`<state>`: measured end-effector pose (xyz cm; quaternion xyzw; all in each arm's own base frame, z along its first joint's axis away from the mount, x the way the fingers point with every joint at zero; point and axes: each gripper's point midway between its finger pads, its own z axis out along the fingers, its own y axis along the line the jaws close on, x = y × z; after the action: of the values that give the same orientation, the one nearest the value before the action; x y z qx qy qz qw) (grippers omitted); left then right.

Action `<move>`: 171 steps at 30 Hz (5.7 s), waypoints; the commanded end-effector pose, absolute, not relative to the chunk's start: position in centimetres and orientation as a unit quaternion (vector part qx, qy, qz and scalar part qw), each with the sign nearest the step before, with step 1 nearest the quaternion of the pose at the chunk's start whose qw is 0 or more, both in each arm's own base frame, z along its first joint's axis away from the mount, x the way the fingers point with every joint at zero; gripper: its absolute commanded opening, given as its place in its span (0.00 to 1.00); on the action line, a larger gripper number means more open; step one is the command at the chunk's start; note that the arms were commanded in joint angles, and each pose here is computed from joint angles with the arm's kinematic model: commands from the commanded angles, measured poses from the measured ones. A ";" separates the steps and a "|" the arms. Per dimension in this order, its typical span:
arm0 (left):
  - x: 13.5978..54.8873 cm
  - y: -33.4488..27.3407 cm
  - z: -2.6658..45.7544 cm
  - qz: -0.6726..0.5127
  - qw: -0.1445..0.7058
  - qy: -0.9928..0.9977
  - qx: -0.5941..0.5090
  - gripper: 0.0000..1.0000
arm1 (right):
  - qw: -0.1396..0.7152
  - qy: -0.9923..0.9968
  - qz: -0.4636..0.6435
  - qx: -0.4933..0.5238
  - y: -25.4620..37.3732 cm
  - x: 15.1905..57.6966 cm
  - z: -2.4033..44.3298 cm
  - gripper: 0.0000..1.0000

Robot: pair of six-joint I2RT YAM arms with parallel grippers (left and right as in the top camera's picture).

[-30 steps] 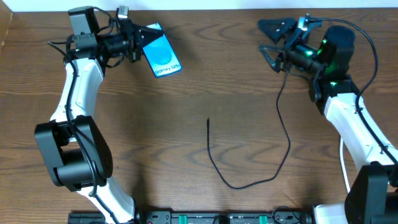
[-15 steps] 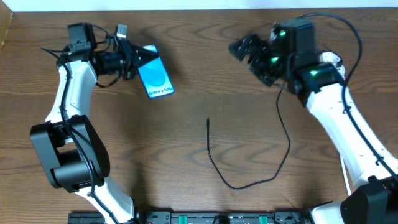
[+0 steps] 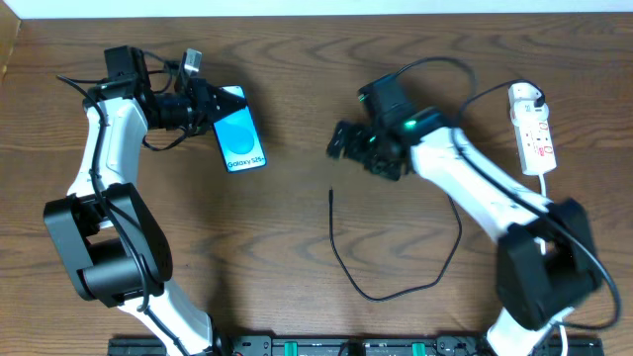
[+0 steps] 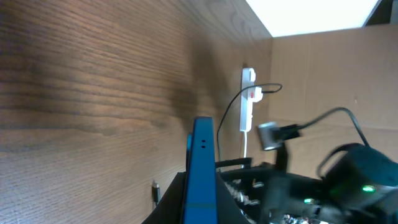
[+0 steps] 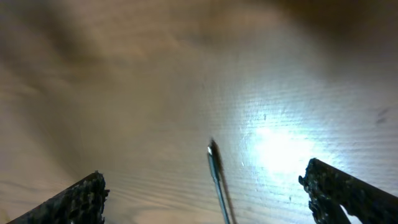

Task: Plug charger to phone and switch on socket
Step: 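Move the right gripper over the black cable's USB-C plug, then lower the right gripper and close it on the USB-C plug, then lift the plug with the right gripper toward the phone's bottom port, then align the plug with the phone's port held by the left gripper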

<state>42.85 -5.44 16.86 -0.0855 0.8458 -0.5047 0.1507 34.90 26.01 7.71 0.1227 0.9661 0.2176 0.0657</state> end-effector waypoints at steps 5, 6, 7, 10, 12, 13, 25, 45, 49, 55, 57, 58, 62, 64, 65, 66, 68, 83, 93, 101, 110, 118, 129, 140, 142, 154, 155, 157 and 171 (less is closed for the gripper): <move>42.5 -5.5 18.2 -0.505 0.178 0.844 -0.049 0.07 | 0.026 0.980 0.178 0.079 28.1 31.9 4.6 0.94; 42.5 -5.5 18.2 -0.505 0.177 0.843 -0.049 0.07 | 0.028 0.983 0.167 0.078 27.9 31.7 4.2 0.94; 42.5 -5.5 18.2 -0.505 0.177 0.843 -0.049 0.07 | 0.031 0.984 0.157 0.077 27.7 31.6 4.1 0.94; 42.4 -5.5 18.2 -0.505 0.175 0.844 -0.050 0.07 | 0.037 0.990 0.117 0.074 27.0 31.1 3.3 0.94; 42.3 -5.6 18.2 -0.506 0.173 0.844 -0.052 0.07 | 0.041 0.991 0.099 0.075 26.8 30.9 2.8 0.94; 42.3 -5.6 18.1 -0.506 0.171 0.844 -0.053 0.07 | 0.043 0.992 0.092 0.073 26.8 30.9 2.6 0.94; 42.0 -5.6 18.1 -0.507 0.164 0.844 -0.058 0.07 | 0.040 0.994 0.078 0.072 27.6 30.6 0.3 0.90; 41.9 -5.6 18.0 -0.508 0.160 0.844 -0.060 0.07 | 0.057 0.996 0.048 0.044 28.5 29.3 -0.4 0.56; 41.9 -5.6 18.0 -0.508 0.160 0.844 -0.060 0.07 | 0.058 0.996 0.047 0.044 28.5 29.3 -0.4 0.42; 41.9 -5.6 18.0 -0.507 0.160 0.845 -0.060 0.07 | 0.058 0.996 0.047 0.044 28.5 29.3 -0.4 0.30; 41.9 -5.6 18.0 -0.507 0.160 0.845 -0.060 0.07 | 0.058 0.996 0.047 0.044 28.5 29.3 -0.4 0.29; 41.9 -5.6 18.0 -0.507 0.160 0.845 -0.060 0.07 | 0.058 0.996 0.047 0.044 28.5 29.3 -0.4 0.29; 41.9 -5.6 18.0 -0.507 0.160 0.845 -0.060 0.07 | 0.059 0.996 0.046 0.044 28.5 29.4 -0.4 0.27; 41.9 -5.6 18.0 -0.507 0.160 0.845 -0.060 0.07 | 0.059 0.996 0.046 0.044 28.5 29.4 -0.4 0.25; 41.9 -5.6 18.0 -0.507 0.160 0.845 -0.060 0.07 | 0.059 0.996 0.046 0.044 28.5 29.4 -0.4 0.24; 41.9 -5.6 18.0 -0.507 0.160 0.845 -0.060 0.07 | 0.059 0.996 0.046 0.044 28.5 29.4 -0.4 0.23; 41.9 -5.6 18.0 -0.507 0.160 0.845 -0.060 0.07 | 0.059 0.996 0.046 0.044 28.5 29.4 -0.4 0.22; 41.9 -5.6 18.0 -0.507 0.160 0.845 -0.060 0.07 | 0.059 0.996 0.046 0.044 28.5 29.4 -0.4 0.17; 41.9 -5.6 18.0 -0.507 0.161 0.845 -0.060 0.07 | 0.069 0.996 0.039 0.047 28.2 29.8 -0.4 0.25; 41.9 -5.6 18.0 -0.507 0.161 0.845 -0.060 0.07 | 0.089 0.994 0.039 0.055 28.2 30.7 -0.2 0.31; 41.9 -5.6 18.0 -0.507 0.161 0.845 -0.060 0.07 | 0.087 0.994 0.039 0.056 28.1 30.7 -0.3 0.01; 41.9 -5.6 18.0 -0.508 0.161 0.844 -0.060 0.07 | 0.054 0.995 0.068 0.051 29.1 29.6 -0.3 0.01; 42.1 -5.6 18.1 -0.508 0.165 0.843 -0.057 0.07 | -0.028 0.910 0.407 -0.075 36.2 31.2 5.9 0.01; 42.2 -7.5 25.3 -0.657 0.212 0.723 0.035 0.07 | 0.064 0.730 0.655 -0.187 34.1 37.6 18.2 0.01; 42.6 -7.4 25.6 -0.659 0.207 0.723 0.027 0.07 | 0.083 0.714 0.666 -0.200 33.5 38.3 19.4 0.01; 46.9 -7.4 28.3 -0.651 0.206 0.730 -0.034 0.07 | 0.095 0.695 0.681 -0.211 32.0 39.1 21.0 0.01; 47.2 -7.7 28.7 -0.652 0.209 0.729 -0.033 0.07 | 0.093 0.694 0.682 -0.212 32.0 39.0 21.0 0.01; 47.8 -8.3 29.4 -0.650 0.220 0.727 -0.034 0.07 | 0.092 0.693 0.682 -0.214 32.1 38.9 21.1 0.01; 50.1 -11.7 33.5 -0.655 0.290 0.697 -0.033 0.07 | 0.122 0.660 0.703 -0.235 32.2 39.0 25.1 0.01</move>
<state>49.96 -11.93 31.31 -0.0100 0.7067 -0.6503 0.2785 39.14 32.28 24.83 -0.2530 0.6549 0.6962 0.1498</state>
